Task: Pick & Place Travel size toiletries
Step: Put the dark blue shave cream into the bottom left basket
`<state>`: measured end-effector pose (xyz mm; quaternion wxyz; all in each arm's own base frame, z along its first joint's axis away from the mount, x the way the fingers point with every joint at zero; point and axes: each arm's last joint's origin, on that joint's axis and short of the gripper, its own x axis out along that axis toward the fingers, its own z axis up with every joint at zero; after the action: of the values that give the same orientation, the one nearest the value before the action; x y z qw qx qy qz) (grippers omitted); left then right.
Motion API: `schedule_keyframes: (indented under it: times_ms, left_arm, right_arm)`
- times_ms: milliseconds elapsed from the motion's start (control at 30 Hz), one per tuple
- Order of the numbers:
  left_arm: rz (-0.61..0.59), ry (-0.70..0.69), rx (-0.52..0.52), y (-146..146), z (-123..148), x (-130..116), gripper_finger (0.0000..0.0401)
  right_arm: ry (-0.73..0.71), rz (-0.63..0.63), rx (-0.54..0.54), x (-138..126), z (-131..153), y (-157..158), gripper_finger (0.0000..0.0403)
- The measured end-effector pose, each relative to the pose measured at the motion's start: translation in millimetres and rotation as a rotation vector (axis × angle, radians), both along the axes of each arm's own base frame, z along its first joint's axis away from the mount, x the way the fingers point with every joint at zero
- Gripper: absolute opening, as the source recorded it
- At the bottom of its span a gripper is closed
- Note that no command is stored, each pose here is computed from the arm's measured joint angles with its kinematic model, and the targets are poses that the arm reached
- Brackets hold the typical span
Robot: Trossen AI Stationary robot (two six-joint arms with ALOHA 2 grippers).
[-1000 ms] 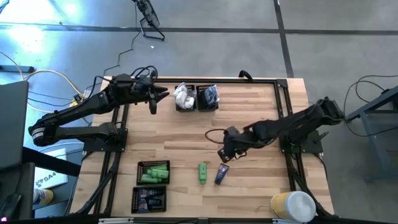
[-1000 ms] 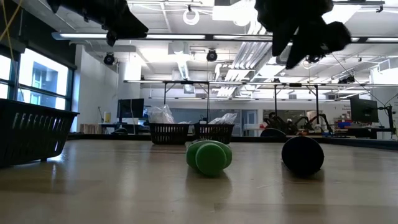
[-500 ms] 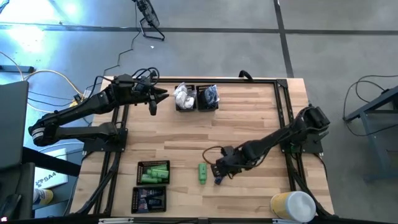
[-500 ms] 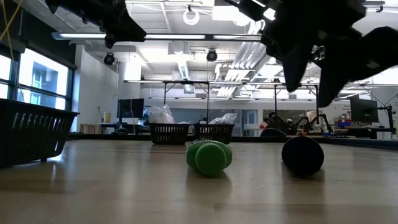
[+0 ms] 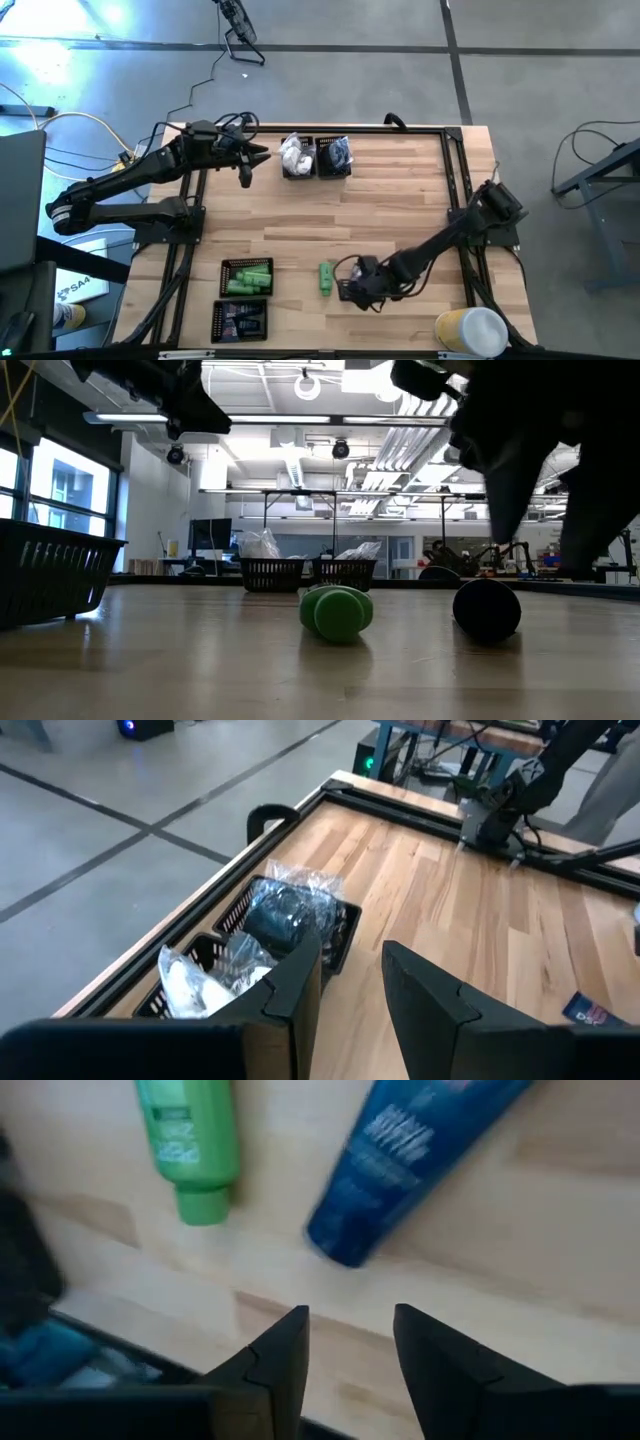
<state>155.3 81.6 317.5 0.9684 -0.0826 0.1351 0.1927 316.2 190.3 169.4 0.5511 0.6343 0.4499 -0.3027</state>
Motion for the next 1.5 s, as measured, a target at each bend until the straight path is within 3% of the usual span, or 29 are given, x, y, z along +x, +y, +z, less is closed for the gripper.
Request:
schedule_keyframes:
  times_ms: [267,533,1000,1233,1500]
  left_arm:
    - [0.0,0.002,-0.001,0,0,0,0.0108]
    - [0.0,0.017,-0.01,0,-2,-1,0.0108]
    - [-0.011,0.033,0.035,0,-2,-1,0.0108]
    - [-0.004,0.052,0.081,0,-2,-1,0.0108]
    - [0.015,0.058,0.09,1,-2,-1,0.0108]
  right_arm:
    - [-0.034,-0.133,-0.039,7,-19,6,0.0182]
    - [-0.046,-0.198,-0.073,9,-21,2,0.0235]
    - [0.069,-0.232,-0.132,14,-28,-28,0.0178]
    - [0.135,-0.229,-0.168,13,-29,-41,0.0171]
    - [0.138,-0.277,-0.313,10,-30,-53,0.0168]
